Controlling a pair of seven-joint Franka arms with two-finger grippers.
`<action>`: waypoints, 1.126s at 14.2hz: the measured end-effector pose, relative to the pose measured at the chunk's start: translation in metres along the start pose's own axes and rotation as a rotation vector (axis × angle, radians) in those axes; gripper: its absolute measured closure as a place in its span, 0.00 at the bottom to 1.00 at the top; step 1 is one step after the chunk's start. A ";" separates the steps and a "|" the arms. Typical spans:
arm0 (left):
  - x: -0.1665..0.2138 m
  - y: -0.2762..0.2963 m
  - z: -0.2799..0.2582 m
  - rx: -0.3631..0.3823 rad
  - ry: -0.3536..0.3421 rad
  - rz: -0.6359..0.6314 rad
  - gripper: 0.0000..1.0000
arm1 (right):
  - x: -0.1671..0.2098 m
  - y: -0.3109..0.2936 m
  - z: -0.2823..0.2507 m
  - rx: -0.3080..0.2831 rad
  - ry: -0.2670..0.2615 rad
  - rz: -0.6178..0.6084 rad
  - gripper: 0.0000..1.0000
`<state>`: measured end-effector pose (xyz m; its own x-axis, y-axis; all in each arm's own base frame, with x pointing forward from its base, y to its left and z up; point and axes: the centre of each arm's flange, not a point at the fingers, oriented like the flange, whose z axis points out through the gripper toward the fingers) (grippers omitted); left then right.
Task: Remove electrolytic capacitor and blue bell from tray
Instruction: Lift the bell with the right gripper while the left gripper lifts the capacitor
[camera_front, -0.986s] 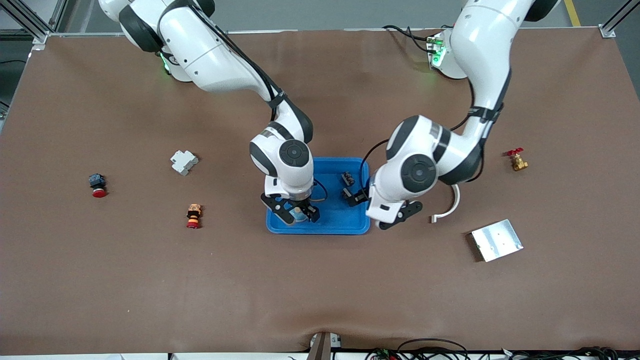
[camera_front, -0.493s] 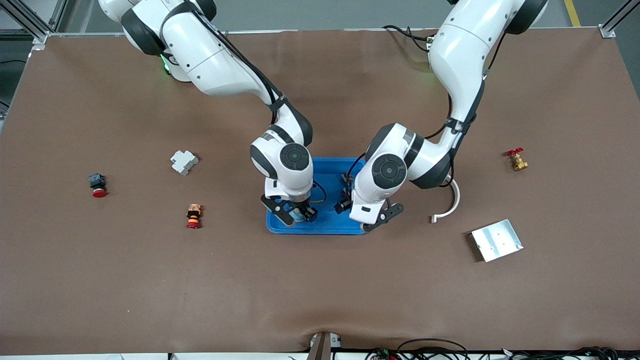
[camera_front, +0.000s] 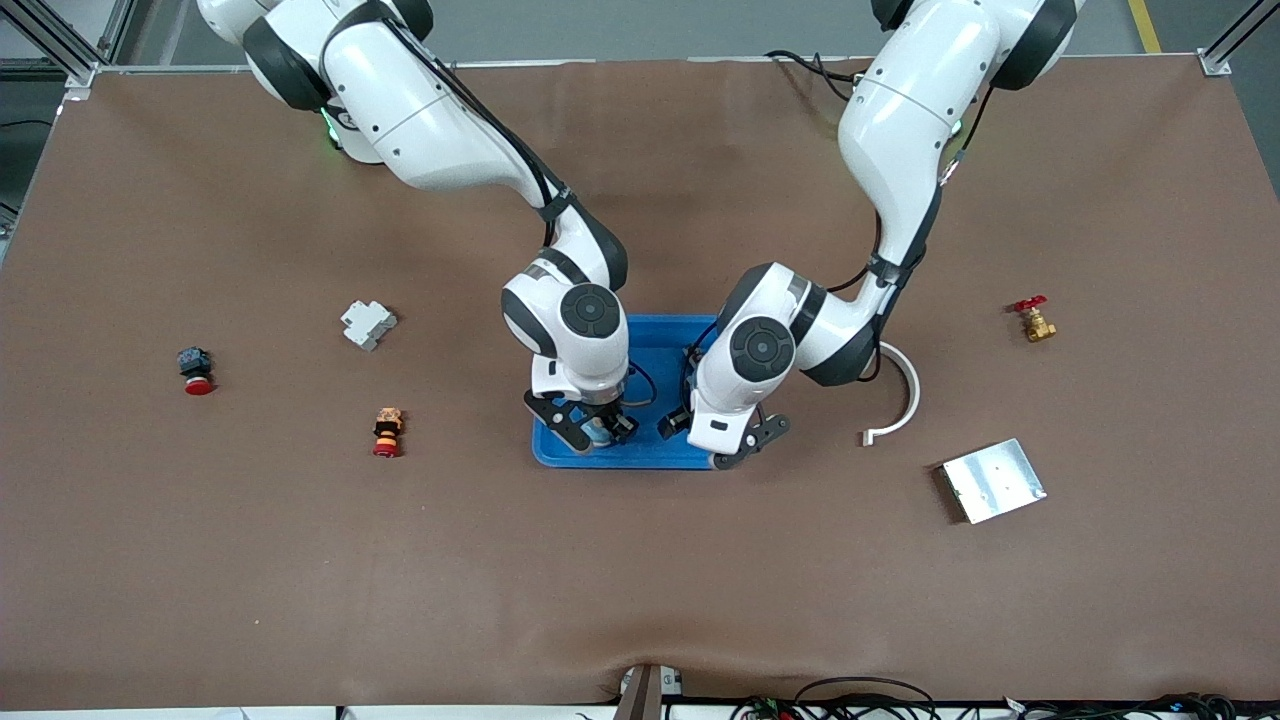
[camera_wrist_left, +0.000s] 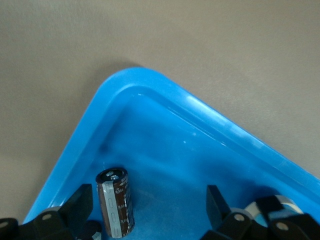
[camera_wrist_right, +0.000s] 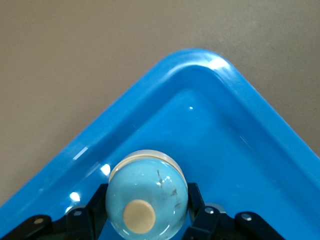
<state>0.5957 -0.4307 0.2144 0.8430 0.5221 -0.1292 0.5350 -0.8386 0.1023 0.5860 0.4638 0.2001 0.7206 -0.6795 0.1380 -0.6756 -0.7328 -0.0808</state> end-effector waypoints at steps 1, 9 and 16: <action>-0.001 0.000 0.004 0.003 -0.002 -0.005 0.00 | 0.002 -0.002 -0.007 -0.004 0.002 0.002 0.33; -0.012 -0.004 0.034 0.045 -0.019 -0.075 0.00 | 0.118 0.007 -0.116 -0.076 -0.026 -0.145 0.33; -0.017 -0.013 0.049 0.080 -0.022 -0.080 0.07 | 0.231 0.086 -0.201 -0.106 -0.038 -0.337 0.33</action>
<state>0.5716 -0.4359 0.1671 0.7957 0.5853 -0.1556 0.5940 -0.8044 0.0119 0.6630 0.2504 0.4234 0.9095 -0.4028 0.1029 -0.4103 -0.9096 0.0659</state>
